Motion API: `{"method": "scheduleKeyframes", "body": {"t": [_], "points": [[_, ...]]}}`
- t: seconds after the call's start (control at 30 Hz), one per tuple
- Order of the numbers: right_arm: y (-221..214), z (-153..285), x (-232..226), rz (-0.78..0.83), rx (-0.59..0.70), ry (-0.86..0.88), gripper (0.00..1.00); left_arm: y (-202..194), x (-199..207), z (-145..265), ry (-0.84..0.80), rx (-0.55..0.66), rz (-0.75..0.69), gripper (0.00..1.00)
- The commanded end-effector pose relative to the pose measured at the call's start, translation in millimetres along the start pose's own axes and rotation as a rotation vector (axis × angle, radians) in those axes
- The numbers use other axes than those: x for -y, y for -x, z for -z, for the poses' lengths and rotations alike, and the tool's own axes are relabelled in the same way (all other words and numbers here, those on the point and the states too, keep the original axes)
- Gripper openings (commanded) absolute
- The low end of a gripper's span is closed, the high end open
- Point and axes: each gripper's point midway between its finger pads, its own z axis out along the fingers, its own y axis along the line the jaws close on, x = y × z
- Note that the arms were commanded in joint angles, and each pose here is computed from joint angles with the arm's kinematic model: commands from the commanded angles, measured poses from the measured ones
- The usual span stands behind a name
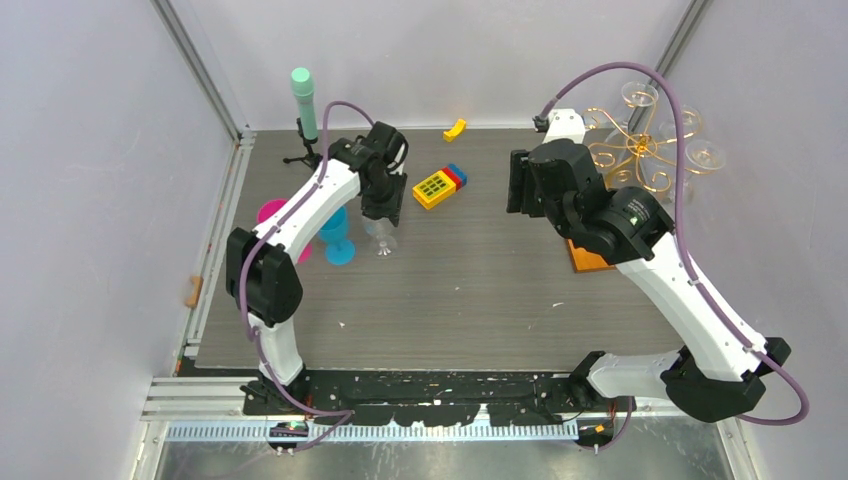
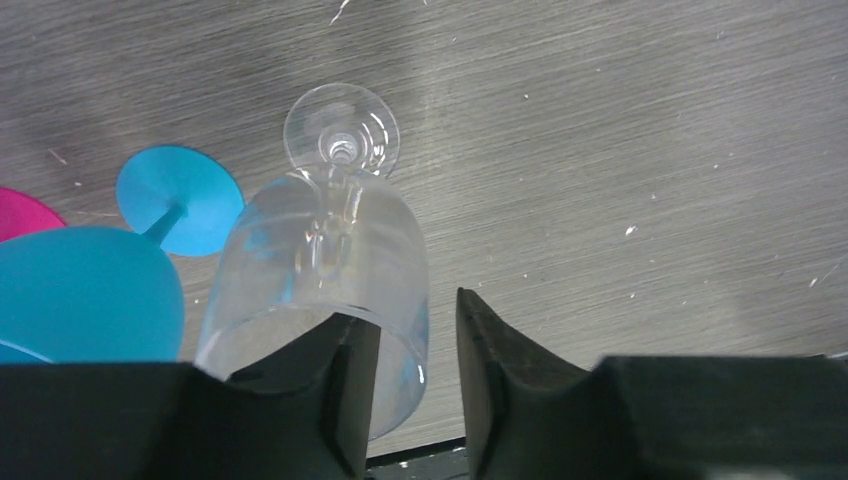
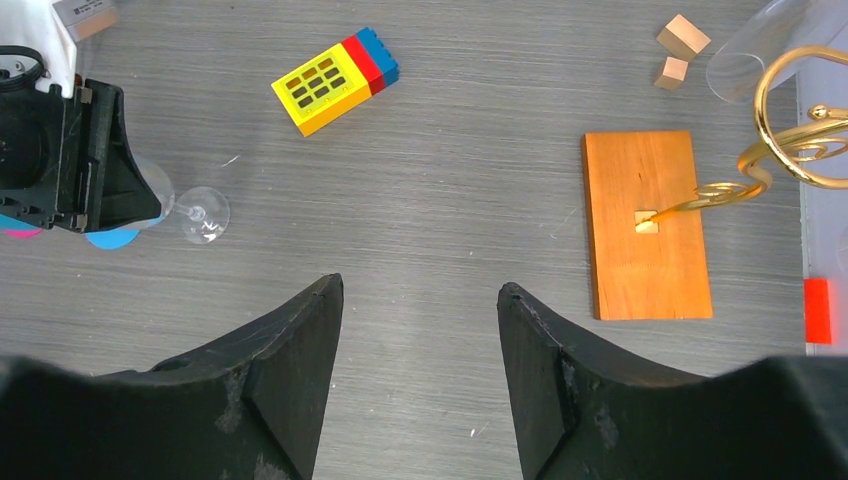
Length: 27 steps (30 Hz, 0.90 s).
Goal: Take the wine glass off the wine glass rack
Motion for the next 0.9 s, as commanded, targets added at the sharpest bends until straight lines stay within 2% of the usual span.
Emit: {"method": "scheduleKeyframes", "body": {"t": [0.0, 0.27, 0.4, 0.6, 0.77, 0.87], "points": [[18.8, 9.7, 2.5, -0.04, 0.053, -0.003, 0.63, 10.6, -0.1, 21.7, -0.005, 0.08, -0.022, 0.4], [29.9, 15.1, 6.3, -0.023, 0.061, -0.022, 0.64, 26.4, 0.3, 87.6, -0.031, 0.23, -0.046, 0.7], [43.9, 17.0, 19.8, 0.027, 0.092, -0.101, 0.64, 25.3, -8.6, 127.7, -0.015, 0.341, -0.055, 0.98], [79.0, 21.0, 65.7, 0.157, 0.159, -0.383, 0.67, 10.9, -10.7, 179.2, -0.075, 0.502, -0.086, 1.0], [110.7, 9.9, 118.0, 0.162, 0.179, -0.662, 0.66, -7.4, -11.2, 191.5, -0.119, 0.566, -0.111, 1.0], [131.3, 3.3, 150.0, 0.206, 0.155, -0.836, 0.62, -14.2, -10.8, 195.3, -0.138, 0.585, -0.118, 1.0]]}}
